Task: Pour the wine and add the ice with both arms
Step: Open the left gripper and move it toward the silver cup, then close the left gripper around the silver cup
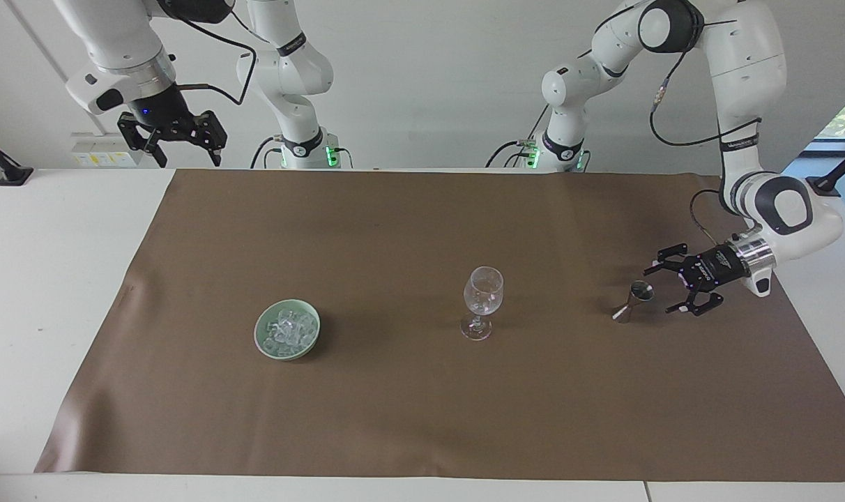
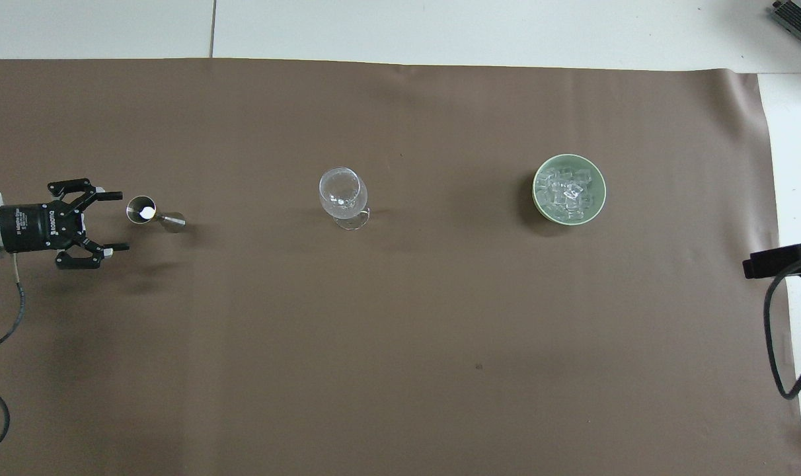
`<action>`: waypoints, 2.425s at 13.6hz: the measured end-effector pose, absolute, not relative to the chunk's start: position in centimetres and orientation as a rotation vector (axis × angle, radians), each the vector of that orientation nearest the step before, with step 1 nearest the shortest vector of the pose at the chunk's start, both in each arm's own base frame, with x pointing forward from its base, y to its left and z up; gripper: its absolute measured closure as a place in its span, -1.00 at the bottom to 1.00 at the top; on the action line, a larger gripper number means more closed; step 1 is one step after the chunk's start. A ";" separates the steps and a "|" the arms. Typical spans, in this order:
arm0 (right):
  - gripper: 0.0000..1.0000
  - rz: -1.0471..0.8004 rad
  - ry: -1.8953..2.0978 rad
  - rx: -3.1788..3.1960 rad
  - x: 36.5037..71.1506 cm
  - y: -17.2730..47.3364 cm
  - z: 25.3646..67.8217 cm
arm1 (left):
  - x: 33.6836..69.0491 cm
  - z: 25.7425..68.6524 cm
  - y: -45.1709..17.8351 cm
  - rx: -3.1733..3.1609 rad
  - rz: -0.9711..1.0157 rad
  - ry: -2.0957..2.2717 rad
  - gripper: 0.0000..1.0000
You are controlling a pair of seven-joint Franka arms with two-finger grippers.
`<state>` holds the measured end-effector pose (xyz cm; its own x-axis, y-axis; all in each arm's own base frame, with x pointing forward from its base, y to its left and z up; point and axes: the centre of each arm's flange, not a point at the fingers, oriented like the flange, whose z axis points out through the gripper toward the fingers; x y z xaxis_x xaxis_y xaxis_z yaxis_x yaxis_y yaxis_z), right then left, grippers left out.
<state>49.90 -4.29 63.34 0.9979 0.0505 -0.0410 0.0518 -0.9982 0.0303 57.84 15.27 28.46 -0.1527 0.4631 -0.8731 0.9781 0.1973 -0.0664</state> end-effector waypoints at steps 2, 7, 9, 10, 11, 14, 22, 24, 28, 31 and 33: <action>-1.00 -0.063 0.080 3.109 49.9 -4.3 63.3 | 57.9 27.9 14.9 1.371 -0.880 1.714 -1.00; -1.00 -0.063 0.080 3.109 49.9 -4.3 63.3 | 57.7 27.0 13.7 1.426 -0.857 1.629 -1.00; -1.00 -0.063 0.080 3.109 49.9 -4.3 63.3 | 57.6 26.0 13.1 1.403 -0.862 1.619 -1.00; -1.00 -0.063 0.080 3.109 49.9 -4.3 63.3 | 57.6 25.6 12.9 1.395 -0.862 1.621 -1.00; -1.00 -0.063 0.080 3.109 49.9 -4.3 63.3 | 57.6 25.3 12.6 1.389 -0.860 1.624 -1.00; -1.00 -0.063 0.080 3.109 49.9 -4.3 63.3 | 57.8 24.9 11.4 1.376 -0.861 1.625 -1.00; -1.00 -0.063 0.080 3.109 49.9 -4.3 63.3 | 58.0 24.7 10.5 1.379 -0.860 1.630 -0.87; -1.00 -0.063 0.080 3.109 49.9 -4.3 63.3 | 58.0 24.7 10.5 1.379 -0.860 1.629 -0.75; -1.00 -0.063 0.080 3.109 49.9 -4.3 63.3 | 58.0 24.7 10.5 1.379 -0.860 1.629 -0.37; -1.00 -0.063 0.080 3.109 49.9 -4.3 63.3 | 58.0 24.7 10.5 1.377 -0.859 1.629 -0.22; -1.00 -0.063 0.080 3.109 49.9 -4.3 63.3 | 58.0 24.7 10.5 1.375 -0.859 1.629 -0.14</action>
<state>49.90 -4.28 63.34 0.9979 0.0506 -0.0410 0.0518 -0.9982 0.0303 57.99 10.53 24.71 -0.0692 0.4266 -0.9018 0.9851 0.1717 0.0056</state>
